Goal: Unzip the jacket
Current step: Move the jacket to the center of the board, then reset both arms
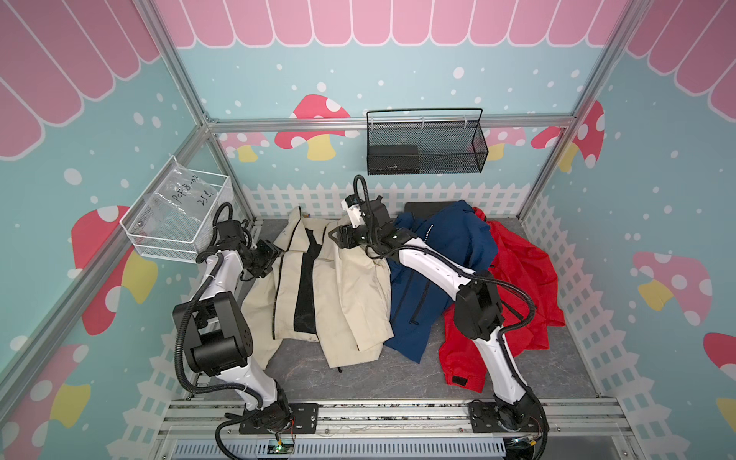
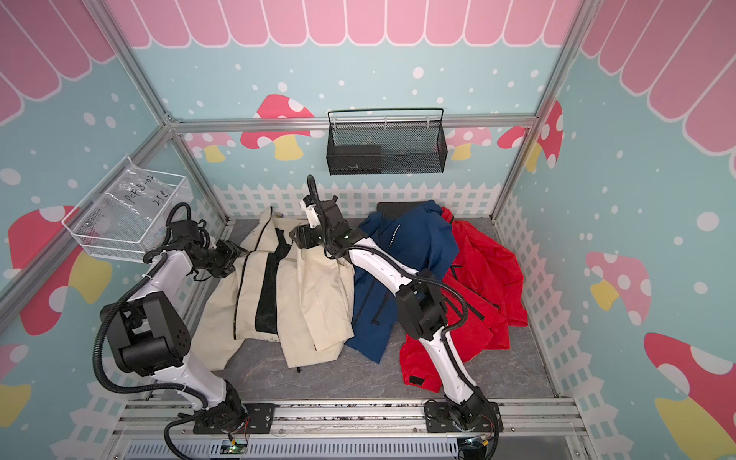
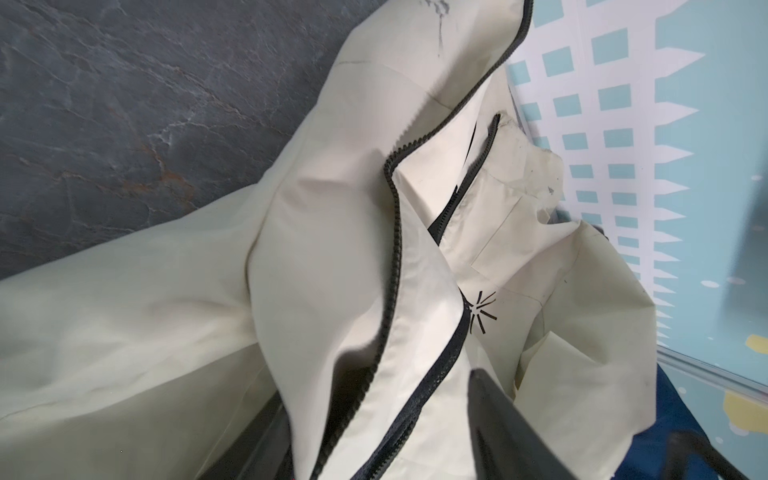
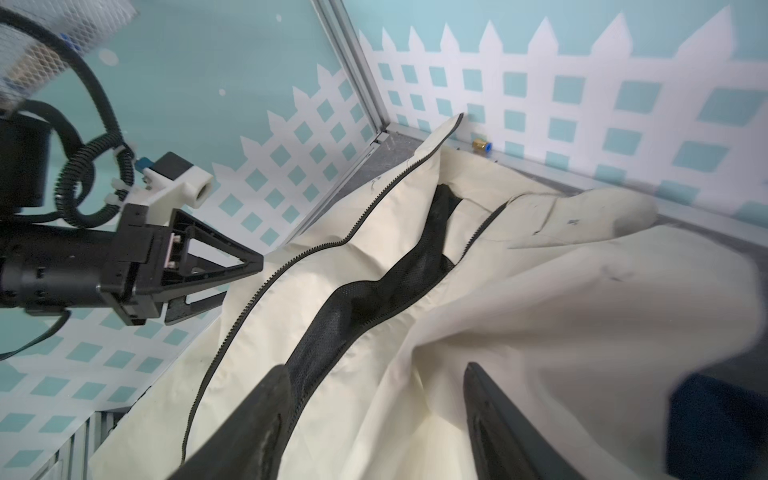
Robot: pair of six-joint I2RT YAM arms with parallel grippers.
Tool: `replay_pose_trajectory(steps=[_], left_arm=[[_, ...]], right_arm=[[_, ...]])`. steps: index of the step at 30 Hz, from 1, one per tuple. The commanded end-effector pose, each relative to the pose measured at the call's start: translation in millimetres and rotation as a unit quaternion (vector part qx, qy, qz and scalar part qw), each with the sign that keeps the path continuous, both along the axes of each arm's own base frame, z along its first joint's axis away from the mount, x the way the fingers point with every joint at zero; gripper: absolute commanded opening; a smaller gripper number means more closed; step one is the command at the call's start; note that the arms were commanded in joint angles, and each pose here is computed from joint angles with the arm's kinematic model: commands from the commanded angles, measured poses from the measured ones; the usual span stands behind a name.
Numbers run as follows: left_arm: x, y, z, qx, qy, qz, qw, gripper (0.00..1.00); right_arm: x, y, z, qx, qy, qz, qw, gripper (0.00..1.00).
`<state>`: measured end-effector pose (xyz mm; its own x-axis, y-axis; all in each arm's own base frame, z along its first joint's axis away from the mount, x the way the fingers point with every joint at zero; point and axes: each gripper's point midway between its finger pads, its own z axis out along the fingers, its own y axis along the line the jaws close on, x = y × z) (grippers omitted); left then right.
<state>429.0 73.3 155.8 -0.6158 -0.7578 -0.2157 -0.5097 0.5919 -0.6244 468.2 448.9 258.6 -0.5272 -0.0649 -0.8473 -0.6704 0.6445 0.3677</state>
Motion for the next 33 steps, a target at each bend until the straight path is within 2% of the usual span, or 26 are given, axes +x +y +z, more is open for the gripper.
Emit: replay_pose_trajectory(steps=[1, 9, 16, 19, 20, 22, 28, 33], left_arm=[[12, 43, 90, 0.087, -0.123, 0.027, 0.988, 0.71], [-11, -5, 80, 0.083, -0.114, 0.002, 0.990, 0.74], [-24, -60, 80, 0.104, -0.123, -0.067, 0.985, 0.77], [-29, -81, 89, 0.135, -0.155, -0.102, 0.973, 0.82], [-31, -84, 92, 0.146, -0.168, -0.107, 0.969, 0.89], [-34, -89, 99, 0.160, -0.196, -0.111, 0.961, 0.99], [-51, -76, 105, 0.216, -0.248, -0.071, 0.942, 0.99], [-61, -53, 107, 0.285, -0.304, -0.005, 0.909, 0.99]], right_arm=[[-4, -46, 43, -0.008, -0.039, -0.030, 0.999, 0.72], [-36, -136, 75, -0.017, -0.063, -0.061, 0.996, 0.76], [-58, -203, 67, -0.048, -0.075, -0.103, 0.991, 0.83], [-65, -233, 55, -0.067, -0.081, -0.120, 0.987, 0.88], [-67, -244, 51, -0.074, -0.083, -0.127, 0.986, 0.93], [-71, -265, 46, -0.086, -0.090, -0.142, 0.982, 0.94], [-78, -331, 50, -0.112, -0.130, -0.199, 0.965, 0.93], [-73, -388, 58, -0.122, -0.158, -0.271, 0.942, 0.92]])
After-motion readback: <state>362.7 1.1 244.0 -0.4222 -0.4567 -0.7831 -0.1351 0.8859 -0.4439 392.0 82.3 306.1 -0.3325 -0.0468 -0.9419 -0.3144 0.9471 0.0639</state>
